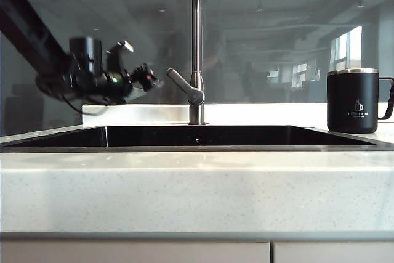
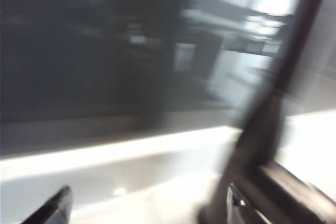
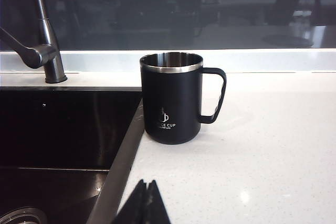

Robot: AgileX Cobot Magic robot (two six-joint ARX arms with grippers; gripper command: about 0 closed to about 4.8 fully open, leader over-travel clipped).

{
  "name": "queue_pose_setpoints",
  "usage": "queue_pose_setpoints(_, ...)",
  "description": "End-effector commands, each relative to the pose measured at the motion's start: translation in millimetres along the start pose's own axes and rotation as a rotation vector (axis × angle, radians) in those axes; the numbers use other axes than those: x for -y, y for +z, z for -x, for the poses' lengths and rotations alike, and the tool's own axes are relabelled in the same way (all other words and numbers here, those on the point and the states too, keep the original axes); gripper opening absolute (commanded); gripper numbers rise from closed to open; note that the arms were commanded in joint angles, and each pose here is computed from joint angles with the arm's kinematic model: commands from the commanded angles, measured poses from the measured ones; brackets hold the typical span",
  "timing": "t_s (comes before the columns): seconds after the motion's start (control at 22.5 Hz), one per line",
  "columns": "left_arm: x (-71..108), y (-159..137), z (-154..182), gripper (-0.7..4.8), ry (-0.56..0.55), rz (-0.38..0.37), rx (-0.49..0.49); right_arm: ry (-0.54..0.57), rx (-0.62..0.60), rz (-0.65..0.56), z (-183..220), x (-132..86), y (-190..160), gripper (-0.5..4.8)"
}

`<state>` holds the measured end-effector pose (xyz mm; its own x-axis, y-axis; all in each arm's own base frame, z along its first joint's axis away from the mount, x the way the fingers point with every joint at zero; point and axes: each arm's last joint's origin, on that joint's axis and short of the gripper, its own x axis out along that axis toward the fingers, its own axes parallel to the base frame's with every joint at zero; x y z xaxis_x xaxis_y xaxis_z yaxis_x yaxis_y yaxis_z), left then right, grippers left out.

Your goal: Pick up the mug next to the sink, go to the faucet to get some water, pour the water into the sink, and finally put the mug back to its place.

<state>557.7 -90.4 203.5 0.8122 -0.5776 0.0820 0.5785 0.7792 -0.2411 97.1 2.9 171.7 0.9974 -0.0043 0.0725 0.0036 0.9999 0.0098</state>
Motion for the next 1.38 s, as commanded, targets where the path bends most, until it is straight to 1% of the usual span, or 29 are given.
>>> queue_pose_setpoints(0.04, 8.6, 39, 7, 3.71, 0.197, 0.029, -0.018, 0.000, 0.014, 0.003, 0, 0, 0, -0.05)
queue_pose_setpoints(0.13, 14.4, 59, 14, 3.71, 0.337, 0.044, -0.041, 0.001, 0.014, 0.003, 0, 0, 0, -0.05)
queue_pose_setpoints(0.31, 27.6, 96, 31, 3.71, 0.556, 0.044, -0.055, 0.000, 0.013, 0.003, 0, 0, 0, -0.06)
queue_pose_setpoints(0.4, 36.4, 115, 41, 3.71, 0.619, 0.039, -0.051, 0.001, 0.013, 0.003, 0, 0, 0, -0.06)
queue_pose_setpoints(0.49, 50.2, 143, 55, 3.71, 0.674, 0.003, -0.039, 0.000, 0.013, 0.003, 0, 0, 0, -0.05)
queue_pose_setpoints(0.58, 62.1, 163, 66, 3.58, 0.675, -0.004, -0.037, 0.001, 0.013, 0.003, 0, 0, 0, -0.05)
queue_pose_setpoints(0.62, 70.0, 175, 74, 3.23, 0.667, -0.009, -0.034, 0.001, 0.013, 0.003, 0, 0, 0, -0.05)
queue_pose_setpoints(0.67, 83.3, 193, 86, 2.41, 0.649, -0.010, -0.030, 0.001, 0.013, 0.003, 0, 0, 0, -0.06)
queue_pose_setpoints(0.71, 91.4, 203, 93, 1.69, 0.634, -0.010, -0.031, 0.001, 0.013, 0.003, 0, 0, 0, -0.05)
queue_pose_setpoints(0.76, 104.2, 218, 106, 0.10, 0.605, -0.006, -0.039, 0.001, 0.013, 0.003, 0, 0, 0, -0.05)
queue_pose_setpoints(0.85, 122.8, 239, 126, -0.06, 0.567, -0.006, -0.039, 0.001, 0.013, 0.003, 0, 0, 0, -0.05)
queue_pose_setpoints(0.89, 129.3, 246, 135, -0.06, 0.569, -0.005, -0.043, 0.001, 0.013, 0.003, 0, 0, 0, -0.05)
queue_pose_setpoints(0.98, 148.7, 265, 161, -0.06, 0.576, -0.014, -0.057, 0.001, 0.013, 0.003, 0, 0, 0, -0.05)
queue_pose_setpoints(1.07, 161.2, 276, 179, -0.06, 0.592, -0.076, -0.075, 0.001, 0.012, 0.003, 0, 0, 0, -0.05)
queue_pose_setpoints(1.11, 172.3, 284, 195, -0.06, 0.596, -0.134, -0.093, 0.001, 0.012, 0.003, 0, 0, 0, -0.06)
queue_pose_setpoints(1.16, 177.3, 287, 203, -0.06, 0.592, -0.161, -0.096, 0.001, 0.012, 0.003, 0, 0, 0, -0.05)
queue_pose_setpoints(1.2, 190.7, 290, 219, -0.06, 0.575, -0.223, -0.096, 0.001, 0.012, 0.003, 0, 0, 0, -0.05)
queue_pose_setpoints(1.29, 204.3, 288, 244, -0.06, 0.571, -0.270, -0.101, 0.001, 0.012, 0.003, 0, 0, 0, -0.06)
queue_pose_setpoints(1.38, 215.4, 278, 271, -0.06, 0.570, -0.293, -0.104, 0.001, 0.011, 0.003, 0, 0, 0, -0.05)
